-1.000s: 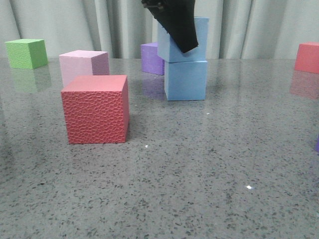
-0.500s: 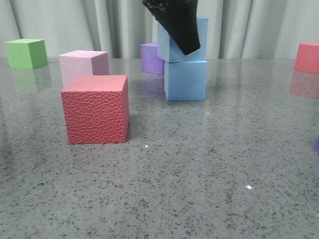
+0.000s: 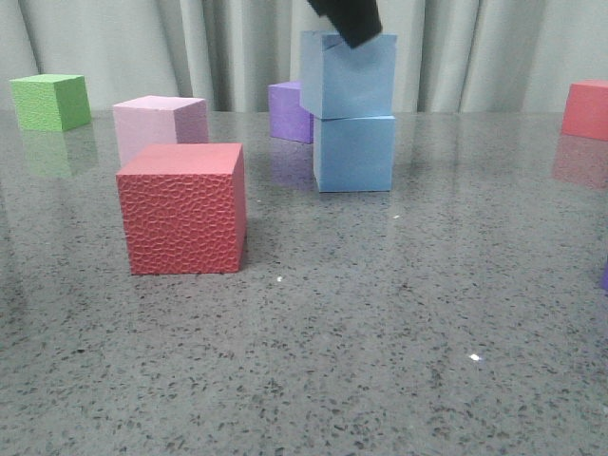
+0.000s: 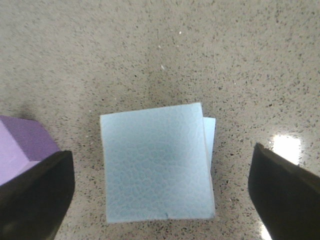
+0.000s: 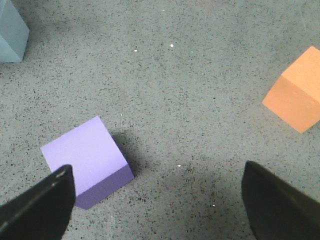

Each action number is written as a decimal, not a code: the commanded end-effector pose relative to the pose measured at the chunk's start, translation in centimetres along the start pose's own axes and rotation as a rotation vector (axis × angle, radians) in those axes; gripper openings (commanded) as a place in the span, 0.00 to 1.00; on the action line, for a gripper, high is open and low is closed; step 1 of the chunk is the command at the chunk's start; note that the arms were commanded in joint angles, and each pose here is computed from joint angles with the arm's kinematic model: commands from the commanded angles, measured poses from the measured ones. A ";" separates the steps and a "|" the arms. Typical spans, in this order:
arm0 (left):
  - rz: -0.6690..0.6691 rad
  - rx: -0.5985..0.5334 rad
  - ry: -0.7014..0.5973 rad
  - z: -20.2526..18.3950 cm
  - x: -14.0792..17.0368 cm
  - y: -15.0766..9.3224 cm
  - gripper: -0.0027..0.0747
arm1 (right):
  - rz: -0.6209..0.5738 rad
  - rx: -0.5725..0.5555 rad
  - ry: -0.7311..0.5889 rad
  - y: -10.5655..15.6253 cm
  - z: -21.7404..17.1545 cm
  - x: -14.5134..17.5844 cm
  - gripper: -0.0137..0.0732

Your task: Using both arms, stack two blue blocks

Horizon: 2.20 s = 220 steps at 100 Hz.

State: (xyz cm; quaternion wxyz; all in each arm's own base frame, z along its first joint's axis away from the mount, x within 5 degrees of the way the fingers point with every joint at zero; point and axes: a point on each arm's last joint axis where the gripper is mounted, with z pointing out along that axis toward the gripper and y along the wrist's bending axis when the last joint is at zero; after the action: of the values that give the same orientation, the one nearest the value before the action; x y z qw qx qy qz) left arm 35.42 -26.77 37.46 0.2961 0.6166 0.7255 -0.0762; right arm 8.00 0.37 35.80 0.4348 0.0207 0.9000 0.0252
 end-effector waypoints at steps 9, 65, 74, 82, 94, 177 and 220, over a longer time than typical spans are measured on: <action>-0.047 -0.063 -0.108 -6.7 -1.3 -1.2 0.91 | -0.011 0.005 -0.076 0.0 -0.5 -1.0 0.92; -0.496 -0.496 -0.106 -18.4 3.3 1.0 0.90 | -0.012 0.007 -0.077 0.0 -0.5 -1.0 0.92; -0.551 -0.540 -0.119 -20.0 4.3 1.2 0.90 | -0.012 0.007 -0.077 0.0 -0.5 -1.0 0.92; -0.586 -0.575 -0.132 -21.4 5.2 1.4 0.90 | -0.013 0.009 -0.077 -0.1 -0.5 -1.0 0.92; -0.628 -0.629 -0.159 -23.6 6.3 1.3 0.90 | -0.014 0.011 -0.077 -0.1 -0.5 -1.0 0.92; -0.854 -0.792 -0.195 -24.7 17.8 -8.9 0.90 | -0.014 0.011 -0.076 -0.1 -0.5 -1.0 0.92; -0.935 -0.755 -0.177 -20.2 23.8 -17.4 0.90 | -0.014 0.011 -0.076 -0.1 -0.5 -1.0 0.92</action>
State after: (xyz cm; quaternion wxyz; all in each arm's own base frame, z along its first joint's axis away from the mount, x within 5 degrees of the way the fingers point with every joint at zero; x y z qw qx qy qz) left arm 11.42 -0.97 36.93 0.4473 0.0866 0.8899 0.0228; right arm 8.00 0.35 35.80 0.4350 0.0203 0.8999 0.0237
